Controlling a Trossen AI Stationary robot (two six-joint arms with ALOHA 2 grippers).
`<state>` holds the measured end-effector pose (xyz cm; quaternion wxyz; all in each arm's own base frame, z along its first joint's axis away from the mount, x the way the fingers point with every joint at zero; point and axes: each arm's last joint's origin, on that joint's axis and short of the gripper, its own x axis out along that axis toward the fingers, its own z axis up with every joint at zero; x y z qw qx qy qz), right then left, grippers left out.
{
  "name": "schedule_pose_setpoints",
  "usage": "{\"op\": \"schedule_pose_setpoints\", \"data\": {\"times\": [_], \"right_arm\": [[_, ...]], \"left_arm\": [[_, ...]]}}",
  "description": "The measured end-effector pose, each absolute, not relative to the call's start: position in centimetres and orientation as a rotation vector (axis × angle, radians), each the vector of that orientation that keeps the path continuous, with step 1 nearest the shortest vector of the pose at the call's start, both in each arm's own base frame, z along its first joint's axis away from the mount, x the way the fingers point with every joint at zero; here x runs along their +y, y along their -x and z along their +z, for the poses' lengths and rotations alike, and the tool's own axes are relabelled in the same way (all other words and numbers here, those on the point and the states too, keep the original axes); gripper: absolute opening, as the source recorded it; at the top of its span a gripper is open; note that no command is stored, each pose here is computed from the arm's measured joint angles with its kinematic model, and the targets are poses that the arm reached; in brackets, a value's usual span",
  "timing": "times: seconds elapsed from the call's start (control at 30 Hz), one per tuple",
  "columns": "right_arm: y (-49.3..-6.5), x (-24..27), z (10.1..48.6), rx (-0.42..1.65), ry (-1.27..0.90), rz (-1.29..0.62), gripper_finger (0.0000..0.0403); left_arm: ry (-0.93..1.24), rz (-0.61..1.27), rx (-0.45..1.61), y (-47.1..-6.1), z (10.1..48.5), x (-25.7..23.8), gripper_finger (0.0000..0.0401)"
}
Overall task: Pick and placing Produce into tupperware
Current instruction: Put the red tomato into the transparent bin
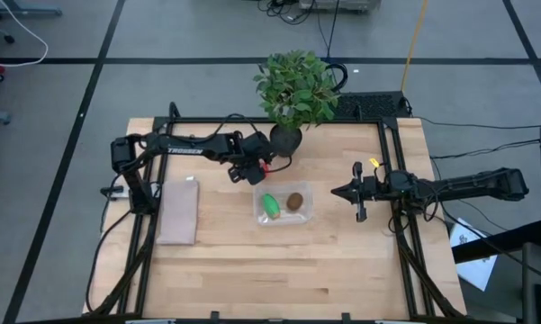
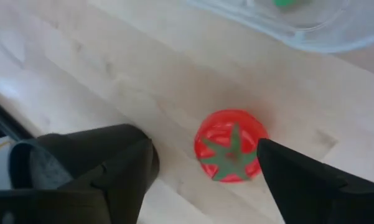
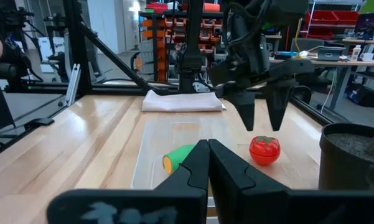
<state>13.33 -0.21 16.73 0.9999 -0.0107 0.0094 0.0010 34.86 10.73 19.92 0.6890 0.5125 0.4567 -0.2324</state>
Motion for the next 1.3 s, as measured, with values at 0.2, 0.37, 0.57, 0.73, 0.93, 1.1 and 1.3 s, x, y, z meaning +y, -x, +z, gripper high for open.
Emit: {"op": "schedule_pose_setpoints", "data": {"times": [0.2, 0.37, 0.57, 0.73, 0.93, 1.1, 1.3], "right_arm": [[-13.4, -0.2, 16.7, 0.024, 0.027, 0.002, 0.0000], [-13.4, -0.2, 16.7, 0.024, 0.027, 0.002, 0.0000], [-13.4, -0.2, 16.7, 0.024, 0.027, 0.002, 0.0000], [-13.4, -0.2, 16.7, 0.023, 0.027, 0.002, 0.0000], [-13.4, -0.2, 16.7, 0.023, 0.026, 0.002, 0.0000], [-13.4, -0.2, 16.7, 0.023, 0.027, 0.002, 0.0000], [-13.4, -0.2, 16.7, 0.022, 0.027, 0.002, 0.0000]], "left_arm": [[-1.180, -0.488, 1.070, -34.8, 19.9, 10.7, 0.0306], [-1.182, -0.497, 1.061, -34.8, 19.9, 10.7, 0.0307], [-1.134, -0.496, 1.049, -34.9, 19.8, 10.8, 0.0308], [-1.103, -0.502, 1.071, -34.9, 19.2, 10.8, 0.0308], [-1.074, -0.485, 1.080, -34.9, 19.1, 10.8, 0.0318], [-1.073, -0.473, 1.076, -34.9, 19.1, 11.1, 0.0329], [-1.059, -0.499, 1.104, -34.9, 18.1, 11.4, 0.0331]]}}
